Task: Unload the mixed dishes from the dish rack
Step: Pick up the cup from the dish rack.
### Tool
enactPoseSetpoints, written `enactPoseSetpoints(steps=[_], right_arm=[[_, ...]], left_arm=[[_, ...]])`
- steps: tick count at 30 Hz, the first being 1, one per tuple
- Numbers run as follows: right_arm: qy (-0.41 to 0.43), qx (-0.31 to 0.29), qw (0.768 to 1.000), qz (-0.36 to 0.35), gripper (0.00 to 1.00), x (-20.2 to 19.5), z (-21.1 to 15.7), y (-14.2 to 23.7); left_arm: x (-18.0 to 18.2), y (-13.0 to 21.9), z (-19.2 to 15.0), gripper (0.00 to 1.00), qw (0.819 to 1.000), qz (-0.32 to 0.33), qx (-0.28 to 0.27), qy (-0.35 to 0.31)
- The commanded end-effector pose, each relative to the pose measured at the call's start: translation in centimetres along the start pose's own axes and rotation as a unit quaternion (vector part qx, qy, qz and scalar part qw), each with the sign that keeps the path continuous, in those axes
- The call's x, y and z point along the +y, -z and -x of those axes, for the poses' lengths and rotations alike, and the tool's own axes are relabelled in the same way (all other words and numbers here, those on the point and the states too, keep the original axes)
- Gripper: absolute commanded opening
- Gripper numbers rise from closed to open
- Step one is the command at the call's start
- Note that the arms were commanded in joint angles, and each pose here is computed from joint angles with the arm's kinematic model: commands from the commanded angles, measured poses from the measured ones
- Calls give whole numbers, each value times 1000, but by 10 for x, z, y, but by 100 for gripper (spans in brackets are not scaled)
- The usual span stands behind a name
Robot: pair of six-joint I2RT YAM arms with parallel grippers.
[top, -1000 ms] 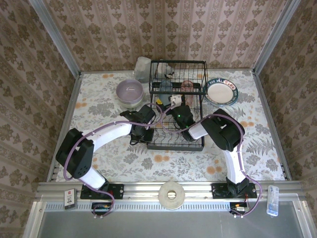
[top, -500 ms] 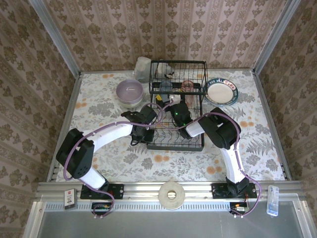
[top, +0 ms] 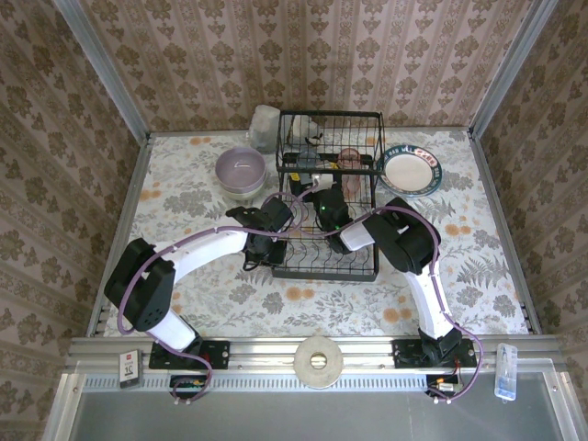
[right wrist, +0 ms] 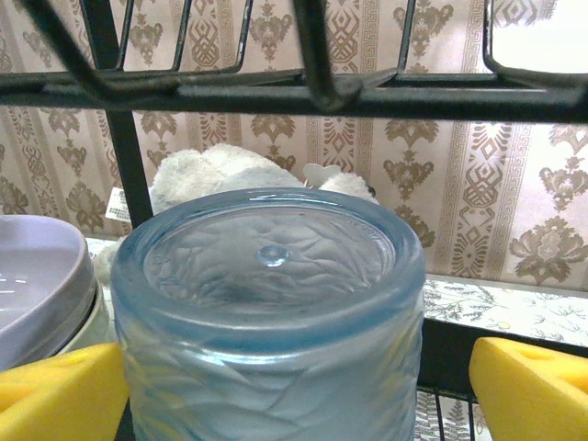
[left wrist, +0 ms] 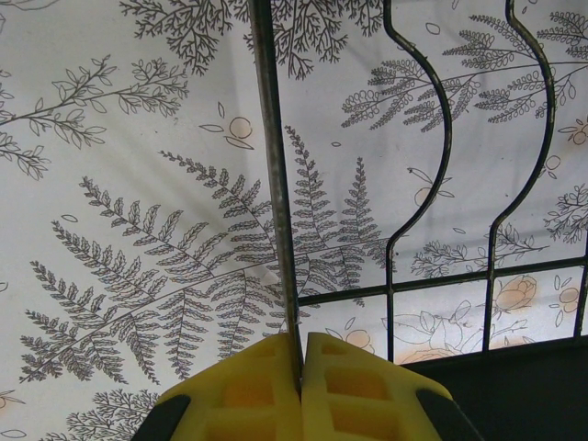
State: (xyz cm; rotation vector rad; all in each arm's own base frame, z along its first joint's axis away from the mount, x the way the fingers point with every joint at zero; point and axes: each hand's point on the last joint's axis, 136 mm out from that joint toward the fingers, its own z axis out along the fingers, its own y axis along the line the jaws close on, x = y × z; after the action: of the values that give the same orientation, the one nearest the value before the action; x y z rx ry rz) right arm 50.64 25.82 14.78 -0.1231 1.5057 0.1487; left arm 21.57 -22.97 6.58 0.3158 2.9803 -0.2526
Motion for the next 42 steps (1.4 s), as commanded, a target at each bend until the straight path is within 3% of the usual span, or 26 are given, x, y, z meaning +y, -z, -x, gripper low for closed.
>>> enactPoseSetpoints(steps=[1, 16, 42], right_arm=[[2, -17, 1000, -14, 91, -4, 7, -9], [29, -12, 999, 41, 68, 14, 9, 0], [-1, -7, 995, 95, 56, 35, 37, 67]], left_arm=[[-13, -5, -18, 0, 998, -15, 43, -34], [-11, -7, -17, 0, 999, -9, 40, -27], [-19, -10, 4, 0, 999, -9, 14, -30]])
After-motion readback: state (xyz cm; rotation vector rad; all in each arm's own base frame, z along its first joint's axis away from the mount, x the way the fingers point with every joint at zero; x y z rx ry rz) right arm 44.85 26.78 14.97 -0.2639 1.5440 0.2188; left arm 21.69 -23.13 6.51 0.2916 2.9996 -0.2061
